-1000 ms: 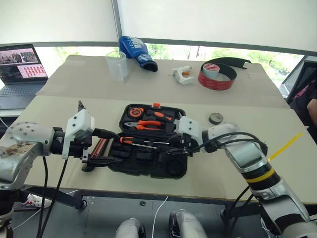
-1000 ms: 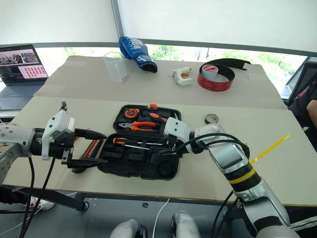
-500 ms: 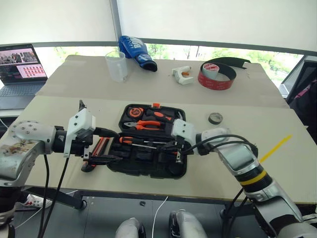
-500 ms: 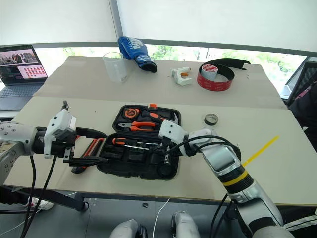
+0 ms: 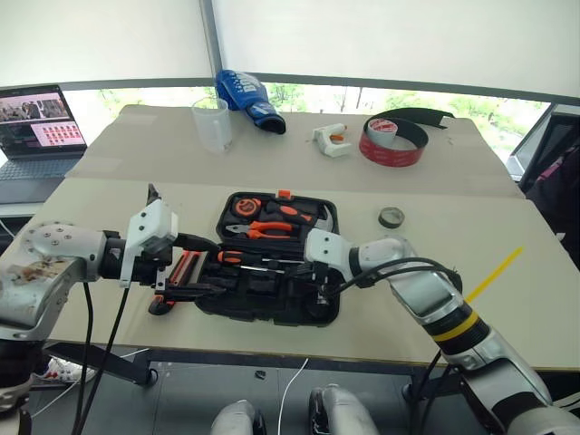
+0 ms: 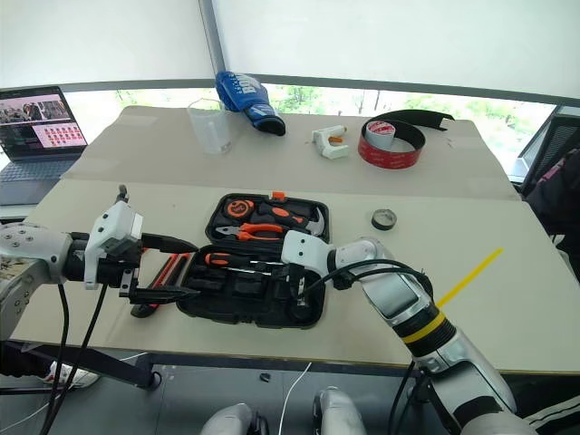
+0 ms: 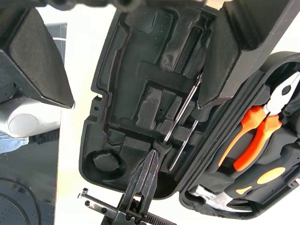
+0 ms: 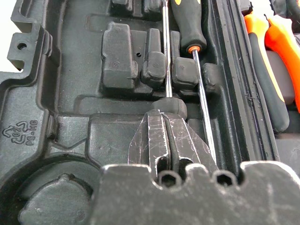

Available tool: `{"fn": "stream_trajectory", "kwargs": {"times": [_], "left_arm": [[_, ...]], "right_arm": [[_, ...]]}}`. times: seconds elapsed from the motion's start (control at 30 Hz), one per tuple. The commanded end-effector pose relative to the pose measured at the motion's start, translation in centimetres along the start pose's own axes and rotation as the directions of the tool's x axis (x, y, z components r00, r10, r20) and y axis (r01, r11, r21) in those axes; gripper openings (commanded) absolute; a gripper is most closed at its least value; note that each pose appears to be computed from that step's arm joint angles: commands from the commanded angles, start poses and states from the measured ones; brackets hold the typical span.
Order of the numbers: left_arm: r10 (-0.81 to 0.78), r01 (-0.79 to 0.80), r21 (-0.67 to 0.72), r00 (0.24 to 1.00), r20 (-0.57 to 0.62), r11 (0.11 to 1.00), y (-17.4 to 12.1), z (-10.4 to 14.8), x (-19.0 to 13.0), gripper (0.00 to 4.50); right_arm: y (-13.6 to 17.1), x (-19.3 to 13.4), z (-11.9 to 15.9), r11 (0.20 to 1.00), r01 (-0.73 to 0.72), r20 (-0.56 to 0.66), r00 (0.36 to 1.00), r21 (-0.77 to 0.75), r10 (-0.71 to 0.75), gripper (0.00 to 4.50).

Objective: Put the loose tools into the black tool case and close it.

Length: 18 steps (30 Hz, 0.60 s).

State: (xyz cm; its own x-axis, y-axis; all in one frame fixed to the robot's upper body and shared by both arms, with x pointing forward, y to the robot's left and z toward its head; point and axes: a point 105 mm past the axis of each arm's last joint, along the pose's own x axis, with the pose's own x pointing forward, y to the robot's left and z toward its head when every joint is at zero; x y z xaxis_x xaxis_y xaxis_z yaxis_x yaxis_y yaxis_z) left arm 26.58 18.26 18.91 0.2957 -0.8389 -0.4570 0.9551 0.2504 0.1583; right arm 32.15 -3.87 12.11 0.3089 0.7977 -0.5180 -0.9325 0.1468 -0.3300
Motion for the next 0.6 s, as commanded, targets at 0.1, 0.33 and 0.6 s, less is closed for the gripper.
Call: {"fn": "stream_trajectory", "kwargs": {"times": [0.1,0.33,0.6], "left_arm": [[0.146,-0.139,-0.08,0.986,0.085,0.987,0.4,0.3,-1.2,4.5],[0.416,-0.393,-0.265,0.909,0.032,0.88,-0.5,-3.6,-5.0,4.5],[0.675,-0.72,-0.354,0.689,-0.265,0.597,-5.0,-11.3,-14.7,4.5]], "right_arm": [[-1.1,-4.9,3.6,0.991,0.015,0.253,0.966,0.135,-0.049,0.61],[-0.1,-12.3,2.8,0.983,-0.084,0.337,0.941,0.163,0.025,2.78],[0.7,-14.4,4.2,0.986,-0.115,0.385,0.921,0.124,0.059,3.3]]}}
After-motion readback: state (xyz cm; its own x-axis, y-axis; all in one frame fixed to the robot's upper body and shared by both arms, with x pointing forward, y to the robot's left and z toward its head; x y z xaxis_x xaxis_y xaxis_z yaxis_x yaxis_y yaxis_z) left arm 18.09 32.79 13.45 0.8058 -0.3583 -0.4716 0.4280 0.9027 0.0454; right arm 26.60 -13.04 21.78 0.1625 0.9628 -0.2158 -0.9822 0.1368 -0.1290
